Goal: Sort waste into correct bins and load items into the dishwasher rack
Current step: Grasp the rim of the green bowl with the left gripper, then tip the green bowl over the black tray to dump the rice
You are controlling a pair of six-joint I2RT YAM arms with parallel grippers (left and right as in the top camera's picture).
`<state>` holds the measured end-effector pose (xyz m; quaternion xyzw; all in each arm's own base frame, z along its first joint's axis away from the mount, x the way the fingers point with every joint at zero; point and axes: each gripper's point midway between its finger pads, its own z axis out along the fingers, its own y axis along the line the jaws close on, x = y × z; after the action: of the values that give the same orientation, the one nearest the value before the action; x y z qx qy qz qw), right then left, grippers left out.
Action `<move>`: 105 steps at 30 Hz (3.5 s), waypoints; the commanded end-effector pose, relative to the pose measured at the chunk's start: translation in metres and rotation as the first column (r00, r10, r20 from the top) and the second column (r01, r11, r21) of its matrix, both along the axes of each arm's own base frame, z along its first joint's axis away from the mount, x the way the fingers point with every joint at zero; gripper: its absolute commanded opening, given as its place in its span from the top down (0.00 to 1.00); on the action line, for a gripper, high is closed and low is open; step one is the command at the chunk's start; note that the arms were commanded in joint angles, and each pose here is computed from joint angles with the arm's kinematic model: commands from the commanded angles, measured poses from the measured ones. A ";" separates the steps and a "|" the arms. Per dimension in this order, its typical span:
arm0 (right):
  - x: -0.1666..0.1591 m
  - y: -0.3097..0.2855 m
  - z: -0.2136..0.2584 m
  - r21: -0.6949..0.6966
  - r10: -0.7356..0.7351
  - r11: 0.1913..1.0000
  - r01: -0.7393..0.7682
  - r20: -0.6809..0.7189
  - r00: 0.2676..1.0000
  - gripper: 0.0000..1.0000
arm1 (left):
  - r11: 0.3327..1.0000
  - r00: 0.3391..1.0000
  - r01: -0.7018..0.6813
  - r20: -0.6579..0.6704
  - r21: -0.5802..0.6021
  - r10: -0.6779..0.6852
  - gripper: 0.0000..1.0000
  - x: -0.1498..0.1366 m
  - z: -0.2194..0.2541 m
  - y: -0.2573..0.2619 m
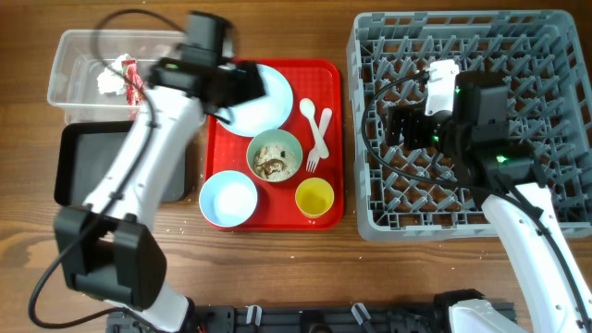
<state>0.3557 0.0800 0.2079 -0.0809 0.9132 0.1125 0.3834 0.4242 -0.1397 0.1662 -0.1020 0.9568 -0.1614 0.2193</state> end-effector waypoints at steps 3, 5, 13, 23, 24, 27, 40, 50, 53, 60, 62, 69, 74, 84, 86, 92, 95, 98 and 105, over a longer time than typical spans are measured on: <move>0.003 -0.003 0.006 0.072 -0.067 0.995 0.069 -0.020 0.998 0.00 | 0.996 0.995 0.090 -0.032 -0.002 -0.090 0.22 -0.036 -0.004 -0.080; 0.000 -0.014 0.010 0.094 -0.120 0.988 0.122 -0.025 0.992 0.00 | 0.996 0.994 0.094 -0.060 0.008 -0.094 0.22 -0.042 -0.014 -0.089; -0.022 -0.056 0.027 0.093 -0.234 0.968 0.235 -0.015 0.972 0.00 | 0.992 0.984 0.118 -0.138 0.044 -0.111 0.26 -0.041 -0.058 -0.100; -0.026 -0.056 0.022 0.085 -0.233 0.968 0.236 -0.041 0.972 0.00 | 0.967 0.966 0.159 -0.233 0.201 -0.111 0.60 -0.064 -0.122 -0.099; -0.026 -0.056 0.022 0.086 -0.234 0.968 0.236 -0.041 0.971 0.00 | 0.965 0.965 0.166 -0.236 0.202 -0.117 0.63 -0.066 -0.128 -0.101; -0.026 -0.056 0.022 0.085 -0.234 0.968 0.236 -0.041 0.971 0.00 | 0.961 0.960 0.181 -0.248 0.208 -0.127 0.72 -0.071 -0.145 -0.104; -0.025 -0.057 0.024 0.087 -0.234 0.968 0.235 -0.031 0.972 0.00 | 0.991 0.988 0.113 -0.113 0.074 -0.104 0.96 -0.060 -0.022 -0.085; -0.024 -0.056 0.025 0.088 -0.233 0.968 0.235 -0.027 0.972 0.00 | 0.993 0.964 -0.057 -0.266 -0.103 0.028 0.96 -0.072 -0.003 0.090; -0.024 -0.056 0.025 0.090 -0.235 0.967 0.236 -0.028 0.972 0.00 | 0.962 0.977 -0.075 -0.212 -0.264 0.017 0.96 -0.070 -0.015 0.129; -0.022 -0.056 0.026 0.092 -0.235 0.967 0.236 -0.018 0.972 0.00 | 0.768 0.980 -0.050 0.116 -0.639 0.161 0.96 -0.067 -0.014 0.203; -0.022 -0.056 0.026 0.093 -0.235 0.967 0.235 -0.018 0.972 0.00 | 0.723 0.962 -0.021 0.183 -0.691 0.202 0.96 -0.071 -0.007 0.217; -0.022 -0.056 0.027 0.093 -0.235 0.967 0.235 -0.016 0.972 0.00 | 0.636 0.888 0.175 0.399 -0.752 0.228 0.96 -0.076 0.031 0.239; -0.022 -0.056 0.027 0.096 -0.232 0.968 0.232 -0.014 0.973 0.00 | 0.596 0.869 0.243 0.445 -0.765 0.215 0.96 -0.080 0.038 0.234; -0.022 -0.056 0.027 0.096 -0.232 0.968 0.232 -0.015 0.973 0.00 | 0.613 0.936 -0.021 0.201 -0.790 0.291 0.96 -0.078 0.002 0.242; -0.022 -0.056 0.027 0.096 -0.232 0.968 0.232 -0.015 0.973 0.00 | 0.536 0.921 0.106 0.287 -0.837 0.265 0.96 -0.082 0.028 0.234; -0.022 -0.056 0.027 0.095 -0.232 0.968 0.232 -0.018 0.973 0.00 | 0.389 0.940 0.022 0.152 -0.921 0.307 0.96 -0.084 0.037 0.240; -0.022 -0.056 0.027 0.094 -0.231 0.968 0.231 -0.017 0.973 0.00 | 0.484 0.921 -0.141 0.065 -0.864 0.383 0.96 -0.080 0.008 0.260; -0.023 -0.056 0.026 0.093 -0.231 0.968 0.232 -0.022 0.973 0.00 | 0.524 0.830 -0.481 -0.172 -0.703 0.531 0.96 -0.090 -0.048 0.287; -0.023 -0.056 0.026 0.094 -0.231 0.968 0.232 -0.019 0.973 0.00 | 0.421 0.921 0.034 0.192 -0.906 0.339 0.96 -0.085 0.040 0.257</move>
<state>0.3315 0.0239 0.2236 0.0418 0.9175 0.1056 0.3813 0.3425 0.1217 0.1936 -0.2867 0.6729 -0.6101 0.3045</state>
